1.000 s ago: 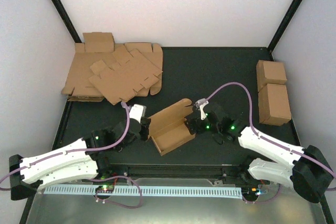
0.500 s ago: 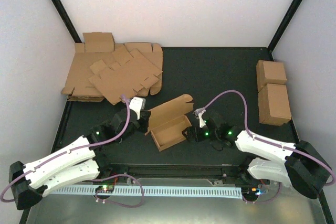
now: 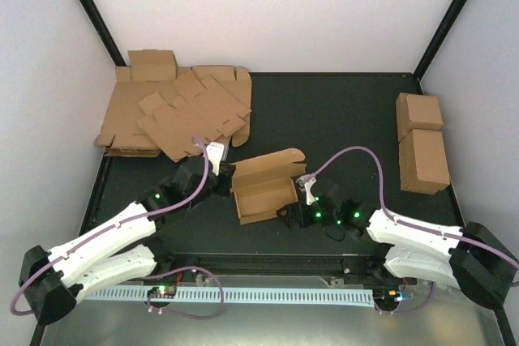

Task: Fold the paper box

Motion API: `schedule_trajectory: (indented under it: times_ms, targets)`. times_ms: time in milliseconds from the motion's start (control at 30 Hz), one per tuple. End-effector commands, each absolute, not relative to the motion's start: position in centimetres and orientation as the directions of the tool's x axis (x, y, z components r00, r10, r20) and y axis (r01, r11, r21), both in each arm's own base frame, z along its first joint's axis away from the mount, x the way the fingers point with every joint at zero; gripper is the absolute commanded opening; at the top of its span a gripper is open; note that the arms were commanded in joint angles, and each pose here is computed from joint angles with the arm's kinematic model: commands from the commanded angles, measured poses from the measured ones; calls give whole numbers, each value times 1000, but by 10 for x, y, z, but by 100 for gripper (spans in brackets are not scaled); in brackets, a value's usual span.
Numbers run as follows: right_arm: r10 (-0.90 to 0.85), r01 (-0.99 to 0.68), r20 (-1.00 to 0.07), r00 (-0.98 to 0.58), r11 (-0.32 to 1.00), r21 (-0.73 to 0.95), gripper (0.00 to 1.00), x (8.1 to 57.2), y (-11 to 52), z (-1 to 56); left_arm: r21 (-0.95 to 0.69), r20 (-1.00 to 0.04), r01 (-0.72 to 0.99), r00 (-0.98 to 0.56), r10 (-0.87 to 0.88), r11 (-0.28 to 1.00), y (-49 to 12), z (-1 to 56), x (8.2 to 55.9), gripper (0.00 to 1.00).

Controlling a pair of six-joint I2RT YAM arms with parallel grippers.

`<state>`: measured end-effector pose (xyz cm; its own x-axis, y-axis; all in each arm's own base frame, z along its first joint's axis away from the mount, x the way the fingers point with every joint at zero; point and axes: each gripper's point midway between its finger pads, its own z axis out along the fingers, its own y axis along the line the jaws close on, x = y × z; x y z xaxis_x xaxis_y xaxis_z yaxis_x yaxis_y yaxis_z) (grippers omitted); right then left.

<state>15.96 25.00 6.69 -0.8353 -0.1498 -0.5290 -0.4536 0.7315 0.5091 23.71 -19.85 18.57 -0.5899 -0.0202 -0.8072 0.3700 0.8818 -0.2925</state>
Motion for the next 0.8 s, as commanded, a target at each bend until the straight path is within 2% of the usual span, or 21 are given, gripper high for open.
schedule_trajectory:
  times_ms: [0,433,767]
  targets:
    - [-116,-459,-568,-815,727,510,99,165,252,80,-313,-841,420,-539,-43,852,-209,216,250,12]
    - [-68,-408,-664,-744,834,372,99,200,208,110,-300,-846,432,-532,-29,851,-204,220,254,13]
    - [6,-328,-672,-740,869,369,100,239,185,128,-301,-849,449,-528,-22,841,-205,224,254,13]
